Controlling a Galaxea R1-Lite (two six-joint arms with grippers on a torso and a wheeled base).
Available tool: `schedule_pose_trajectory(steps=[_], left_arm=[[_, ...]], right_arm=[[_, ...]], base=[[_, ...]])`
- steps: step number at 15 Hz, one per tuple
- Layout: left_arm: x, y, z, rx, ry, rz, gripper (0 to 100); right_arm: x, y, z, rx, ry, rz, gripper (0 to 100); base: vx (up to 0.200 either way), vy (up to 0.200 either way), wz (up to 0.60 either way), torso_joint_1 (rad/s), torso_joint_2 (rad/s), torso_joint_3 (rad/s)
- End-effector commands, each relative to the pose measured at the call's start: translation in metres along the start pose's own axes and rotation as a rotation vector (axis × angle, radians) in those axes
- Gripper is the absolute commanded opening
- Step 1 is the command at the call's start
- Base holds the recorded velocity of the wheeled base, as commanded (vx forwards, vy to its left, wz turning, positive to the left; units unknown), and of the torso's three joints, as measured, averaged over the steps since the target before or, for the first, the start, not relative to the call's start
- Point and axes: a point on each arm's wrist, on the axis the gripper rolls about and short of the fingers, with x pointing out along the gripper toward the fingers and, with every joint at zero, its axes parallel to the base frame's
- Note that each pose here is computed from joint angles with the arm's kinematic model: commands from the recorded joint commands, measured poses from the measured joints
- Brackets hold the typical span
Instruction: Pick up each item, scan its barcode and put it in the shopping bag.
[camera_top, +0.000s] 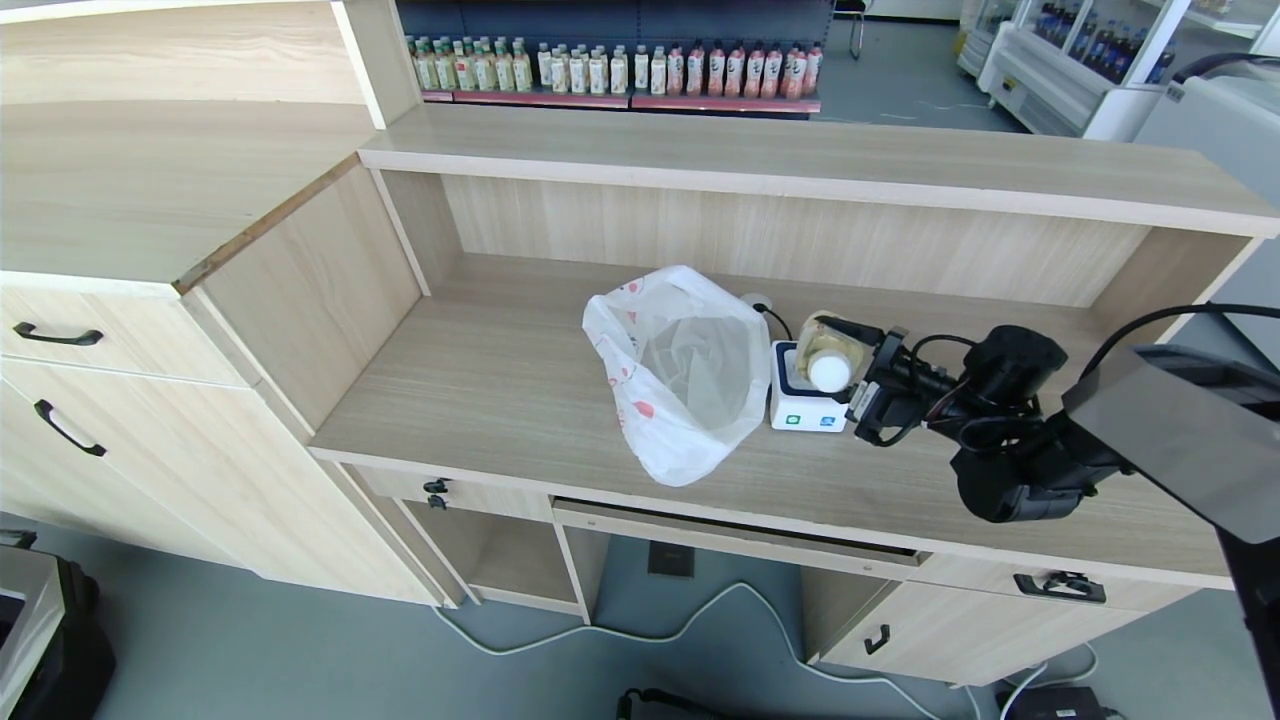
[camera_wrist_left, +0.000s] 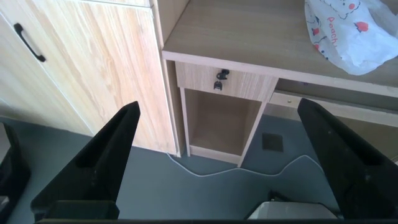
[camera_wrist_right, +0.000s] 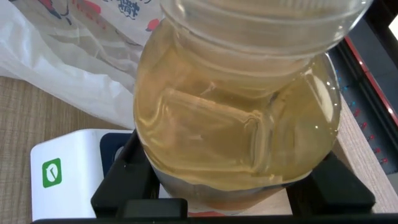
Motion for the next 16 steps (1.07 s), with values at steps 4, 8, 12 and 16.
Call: schedule_pose_trajectory(steps=[4, 8, 12, 16], left_arm=[[0.0, 0.0, 0.0, 0.0, -0.001, 0.001, 100], [0.0, 0.0, 0.0, 0.0, 0.001, 0.001, 100], [0.0, 0.0, 0.0, 0.0, -0.001, 0.001, 100], [0.0, 0.0, 0.0, 0.0, -0.001, 0.001, 100]], right_arm=[[0.0, 0.008, -0.003, 0.021, 0.002, 0.01, 0], [0.0, 0.011, -0.005, 0.024, -0.003, 0.014, 0], [-0.003, 0.005, -0.007, 0.037, 0.016, 0.009, 0], [-0.015, -0.024, 0.0, 0.203, 0.145, -0.076, 0]], base=[[0.0, 0.0, 0.0, 0.0, 0.0, 0.0], [0.0, 0.0, 0.0, 0.0, 0.0, 0.0], [0.0, 0.0, 0.0, 0.0, 0.0, 0.0], [0.0, 0.0, 0.0, 0.0, 0.0, 0.0]])
